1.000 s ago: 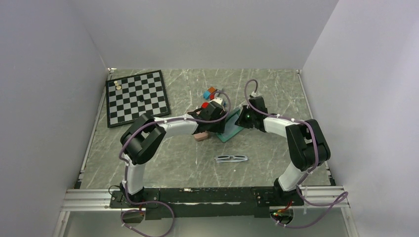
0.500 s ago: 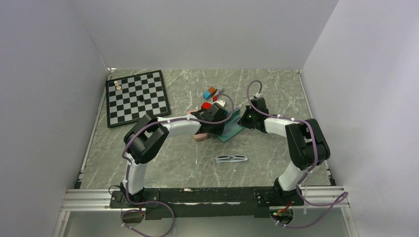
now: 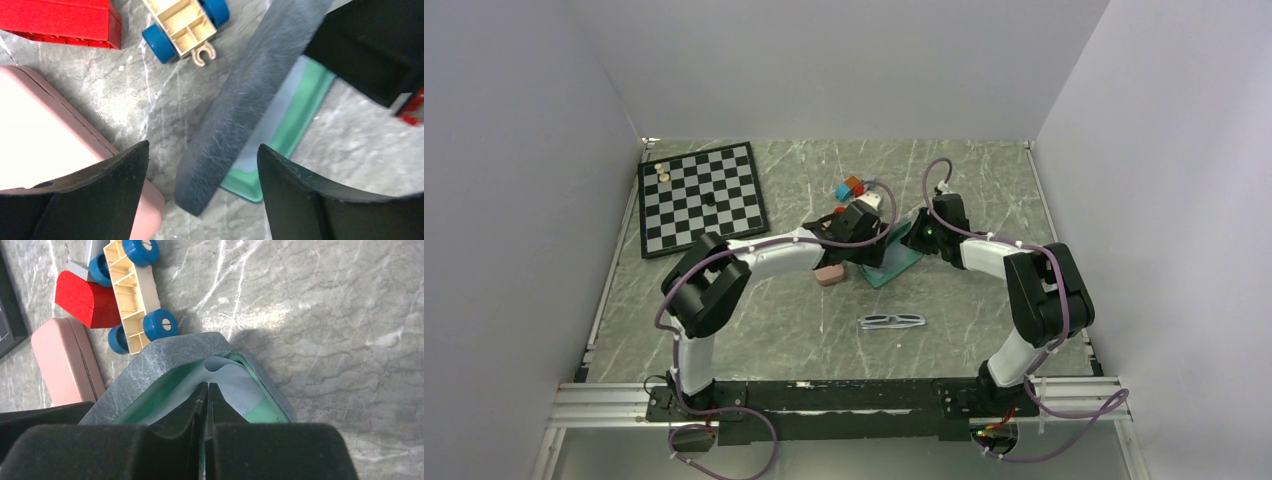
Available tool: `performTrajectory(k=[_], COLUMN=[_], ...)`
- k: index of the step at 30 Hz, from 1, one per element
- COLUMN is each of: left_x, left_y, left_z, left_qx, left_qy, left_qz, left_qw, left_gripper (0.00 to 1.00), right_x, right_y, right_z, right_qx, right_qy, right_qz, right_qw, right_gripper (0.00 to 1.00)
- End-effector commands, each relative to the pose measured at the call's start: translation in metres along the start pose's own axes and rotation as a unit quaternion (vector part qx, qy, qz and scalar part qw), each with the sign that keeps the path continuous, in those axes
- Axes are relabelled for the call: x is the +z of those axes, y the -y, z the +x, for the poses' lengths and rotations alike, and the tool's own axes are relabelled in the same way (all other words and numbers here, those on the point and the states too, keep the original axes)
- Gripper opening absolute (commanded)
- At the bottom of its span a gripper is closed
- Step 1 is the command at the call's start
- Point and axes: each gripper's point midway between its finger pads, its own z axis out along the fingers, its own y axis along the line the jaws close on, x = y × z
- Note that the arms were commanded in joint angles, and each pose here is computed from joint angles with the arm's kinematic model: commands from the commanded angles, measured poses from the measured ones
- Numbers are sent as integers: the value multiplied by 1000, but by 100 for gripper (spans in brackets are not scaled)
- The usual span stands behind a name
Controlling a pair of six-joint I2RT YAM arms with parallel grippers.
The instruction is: Organize the sunglasses
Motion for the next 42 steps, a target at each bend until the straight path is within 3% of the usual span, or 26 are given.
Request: performTrajectory(k=[1,3,6,12,14,17,19,24,28,30,32,33,36,40,42], left_x=[-43,-59,-91,-146,-158,-174,-183,-196,-211,-220,-228,-233,-247,-257,-255], left_y=[24,31,34,-6,-24,-37,-46,-72,-102,-116,-129,-134,-145,-155,-153], left_z=[-48,-51,-55,-48,-40,-30,-19,17,41,50,59,60,63,68,69], left_qx=[-17,-9,-10,-36,-50,-57,-66,-98,-129,-143,-155,-160,-173,-194,-196], left_qy=[71,82,108,162,175,178,175,162,168,179,193,202,230,251,255], left_qz=[57,89,119,81,59,54,49,21,-22,-40,-56,-59,-63,-67,-58], left_qw=[996,993,987,983,981,981,981,982,977,973,967,964,956,946,945], left_gripper=[91,99,99,99,99,99,99,99,99,99,99,99,99,99,99], right_x=[-13,-28,-55,-110,-126,-147,-153,-153,-148,-153,-160,-163,-170,-166,-165], right_y=[-18,-19,-18,-31,-44,-72,-94,-156,-188,-199,-205,-205,-201,-156,-122], right_z=[-20,-22,-14,44,71,112,120,90,63,64,70,72,75,100,119], right_qx=[-20,-30,-58,-159,-226,-336,-415,-562,-621,-645,-677,-687,-689,-687,-689], right_qy=[34,43,45,2,-18,-61,-44,69,139,137,126,119,92,-24,-92], right_qz=[-35,-32,-35,-39,-51,-118,-155,-189,-194,-216,-242,-249,-250,-214,-193], right_qw=[999,998,997,986,973,933,896,802,747,721,683,672,674,694,692], right_gripper=[11,23,38,57,59,58,58,63,80,83,98,99,100,100,100])
